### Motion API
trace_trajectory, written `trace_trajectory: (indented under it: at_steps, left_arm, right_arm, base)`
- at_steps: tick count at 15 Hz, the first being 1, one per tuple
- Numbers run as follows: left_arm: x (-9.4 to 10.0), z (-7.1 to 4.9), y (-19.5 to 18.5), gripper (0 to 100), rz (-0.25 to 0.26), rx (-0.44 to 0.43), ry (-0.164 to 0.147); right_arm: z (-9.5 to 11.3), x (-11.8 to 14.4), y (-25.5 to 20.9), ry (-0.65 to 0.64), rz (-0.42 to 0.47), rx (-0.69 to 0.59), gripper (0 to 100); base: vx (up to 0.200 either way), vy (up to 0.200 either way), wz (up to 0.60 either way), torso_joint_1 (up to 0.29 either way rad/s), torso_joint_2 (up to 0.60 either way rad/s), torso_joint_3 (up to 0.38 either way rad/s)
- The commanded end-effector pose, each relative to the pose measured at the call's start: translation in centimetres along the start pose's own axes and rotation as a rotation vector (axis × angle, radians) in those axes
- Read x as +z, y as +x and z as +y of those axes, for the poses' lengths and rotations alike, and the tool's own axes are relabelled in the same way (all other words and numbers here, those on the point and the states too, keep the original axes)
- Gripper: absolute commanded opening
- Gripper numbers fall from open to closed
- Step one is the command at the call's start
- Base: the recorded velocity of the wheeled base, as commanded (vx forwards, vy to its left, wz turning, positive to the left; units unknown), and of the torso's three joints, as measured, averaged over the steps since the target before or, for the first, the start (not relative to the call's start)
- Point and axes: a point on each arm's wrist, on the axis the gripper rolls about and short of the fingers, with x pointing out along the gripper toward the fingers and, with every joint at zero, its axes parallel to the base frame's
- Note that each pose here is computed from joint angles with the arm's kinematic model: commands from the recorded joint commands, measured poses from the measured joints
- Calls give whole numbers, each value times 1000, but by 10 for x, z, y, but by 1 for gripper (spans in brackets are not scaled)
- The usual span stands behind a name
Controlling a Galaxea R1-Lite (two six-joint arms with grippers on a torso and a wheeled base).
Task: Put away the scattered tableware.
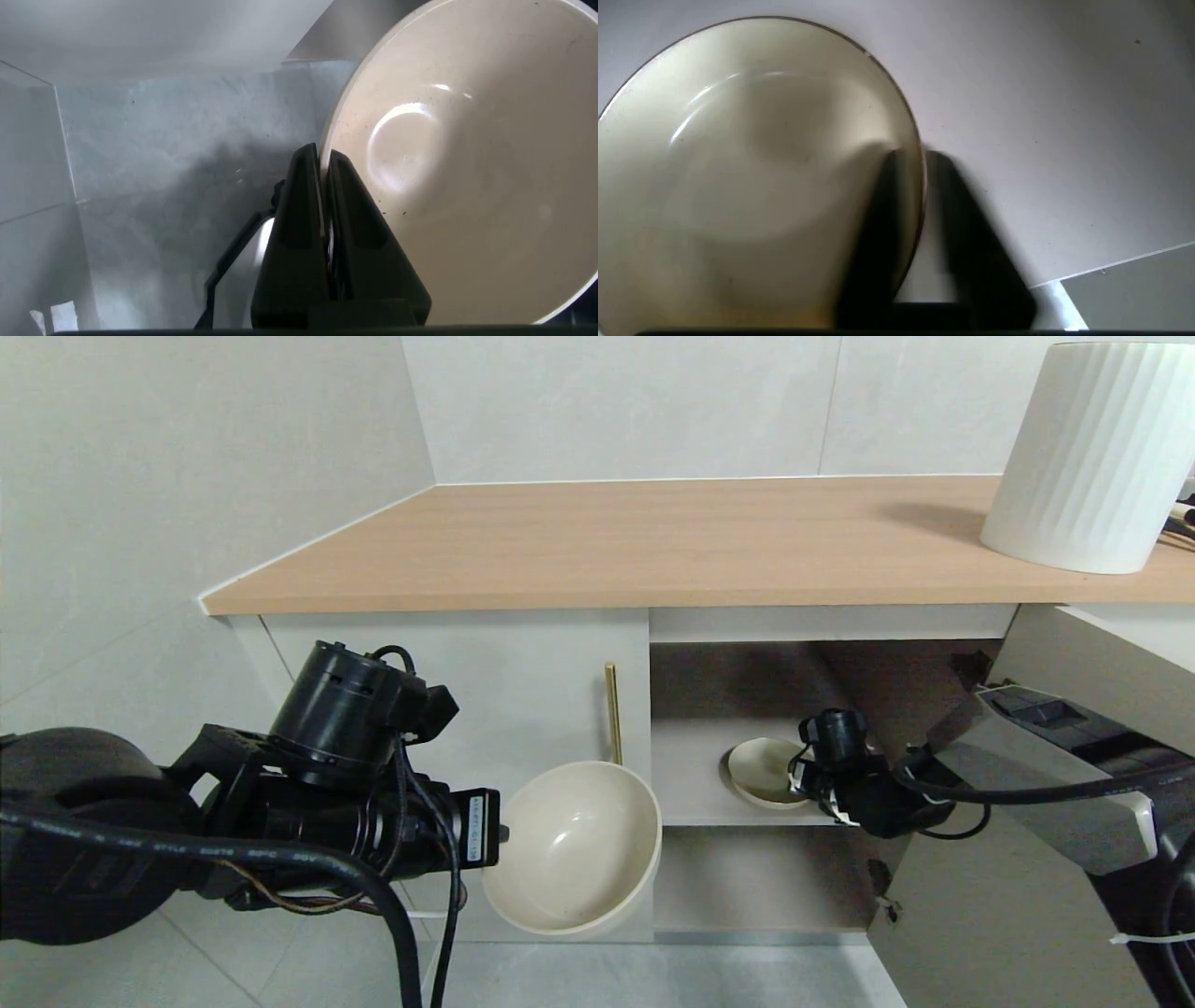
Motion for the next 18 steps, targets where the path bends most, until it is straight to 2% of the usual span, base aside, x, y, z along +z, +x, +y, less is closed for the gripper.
trace_trajectory:
  at_steps: [1,6,7,10,12,14,15,18]
  left_arm:
    - [0,0,0,0,-1,-1,0]
    - [0,0,0,0,0,-2,1]
    - [-1,-10,2,0,6,-24,26]
    - [2,-29,13,0,2,-36,65]
    - [-5,-39,21,0,38,-41,95]
    - [-16,-44,29,0,103,-28,124]
    - [-18,-45,34,0,132,-14,130]
    - [-23,-45,52,0,185,23,132]
  right_arm:
    - [0,2,-1,7,-4,2,100]
    - [-1,7,-7,12,-8,3,100]
    - [4,16,-33,28,6,28,100]
    - [11,28,-96,3,45,141,100]
    - [13,29,-136,-32,81,252,100]
    - [16,30,-174,-84,97,322,100]
    - [16,31,-197,-124,113,355,100]
    - [9,36,-261,-223,245,546,100]
  base:
    - [0,0,0,0,0,0]
    - [0,0,0,0,0,0]
    - [0,0,0,0,0,0]
    - [0,0,0,0,0,0]
    - [0,0,0,0,0,0]
    - [0,0,0,0,0,0]
    - [0,0,0,0,0,0]
    - [0,0,0,0,0,0]
